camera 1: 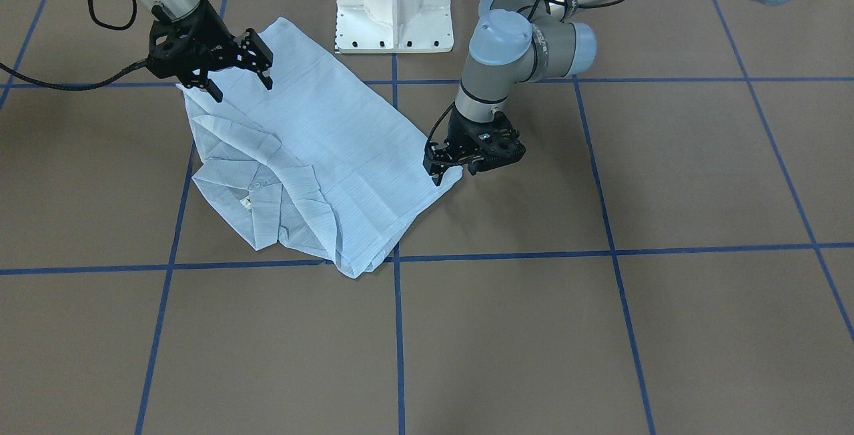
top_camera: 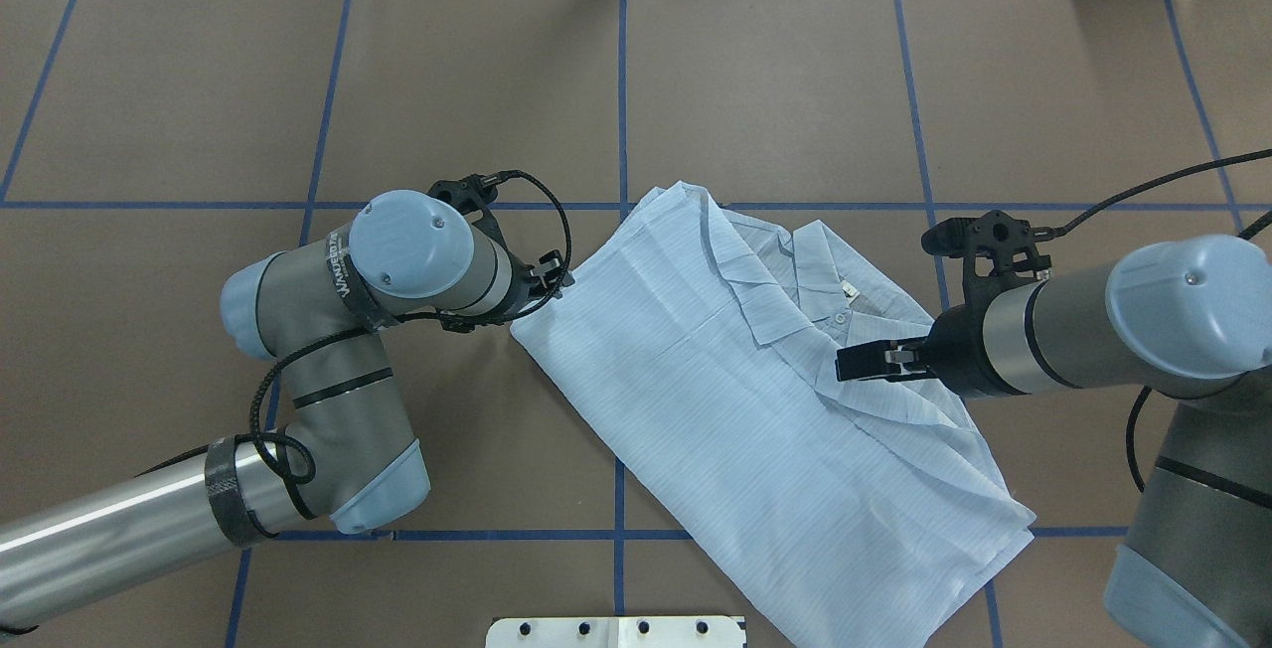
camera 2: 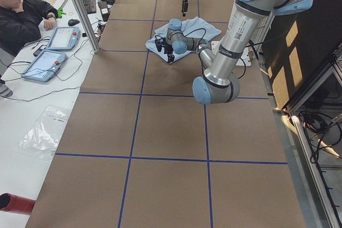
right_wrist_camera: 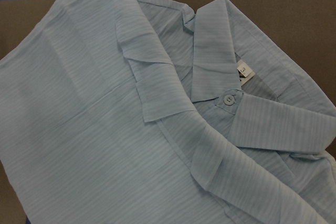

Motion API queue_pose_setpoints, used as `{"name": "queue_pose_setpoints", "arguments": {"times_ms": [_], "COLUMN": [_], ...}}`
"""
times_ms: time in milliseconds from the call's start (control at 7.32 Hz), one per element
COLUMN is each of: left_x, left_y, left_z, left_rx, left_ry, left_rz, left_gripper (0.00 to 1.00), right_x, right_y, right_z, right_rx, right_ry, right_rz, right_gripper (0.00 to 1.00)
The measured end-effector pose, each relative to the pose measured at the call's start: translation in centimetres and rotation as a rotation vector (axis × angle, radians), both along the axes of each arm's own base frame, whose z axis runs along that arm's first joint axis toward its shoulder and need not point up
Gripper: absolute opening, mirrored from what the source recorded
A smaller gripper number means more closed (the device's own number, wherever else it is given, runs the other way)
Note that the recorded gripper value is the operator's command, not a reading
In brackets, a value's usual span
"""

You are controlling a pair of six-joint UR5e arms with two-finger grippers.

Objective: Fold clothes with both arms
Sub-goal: 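Grasp the shirt's far corner with the left gripper and pull it away from the robot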

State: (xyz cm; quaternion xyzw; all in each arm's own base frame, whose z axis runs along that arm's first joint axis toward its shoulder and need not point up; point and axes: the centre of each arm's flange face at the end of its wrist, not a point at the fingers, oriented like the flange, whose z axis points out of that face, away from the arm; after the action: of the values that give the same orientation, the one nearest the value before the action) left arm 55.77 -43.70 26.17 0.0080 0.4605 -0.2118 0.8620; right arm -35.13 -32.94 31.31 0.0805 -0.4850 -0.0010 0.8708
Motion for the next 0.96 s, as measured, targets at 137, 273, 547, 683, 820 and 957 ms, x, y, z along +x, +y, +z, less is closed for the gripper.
{"name": "queue_pose_setpoints", "arguments": {"times_ms": [137, 273, 547, 683, 820, 957], "left_x": [0.11, 0.16, 0.18, 0.21, 0.32, 0.55], "left_y": [-0.04, -0.03, -0.01, 0.01, 0.14, 0.49], "left_z": [0.17, 0.29, 0.35, 0.25, 0.15, 0.06], "left_rx": [0.0, 0.0, 0.0, 0.0, 0.0, -0.001], "left_ry": [-0.004, -0.007, -0.007, -0.005, -0.003, 0.0], "left_rz": [0.0, 0.001, 0.003, 0.004, 0.008, 0.014], "left_gripper": [0.74, 0.74, 0.71, 0.7, 0.68, 0.57], "right_x": [-0.01, -0.03, -0.14, -0.21, -0.23, -0.25], "right_y": [-0.04, -0.06, -0.11, -0.15, -0.16, -0.16], "right_z": [0.04, 0.09, 0.2, 0.3, 0.34, 0.36], "right_rx": [-0.002, -0.003, -0.004, -0.005, -0.006, -0.006], "right_ry": [0.001, 0.002, 0.005, 0.007, 0.008, 0.008], "right_rz": [0.001, 0.002, 0.002, 0.002, 0.002, 0.002], "right_gripper": [1.0, 1.0, 1.0, 1.0, 1.0, 1.0]}}
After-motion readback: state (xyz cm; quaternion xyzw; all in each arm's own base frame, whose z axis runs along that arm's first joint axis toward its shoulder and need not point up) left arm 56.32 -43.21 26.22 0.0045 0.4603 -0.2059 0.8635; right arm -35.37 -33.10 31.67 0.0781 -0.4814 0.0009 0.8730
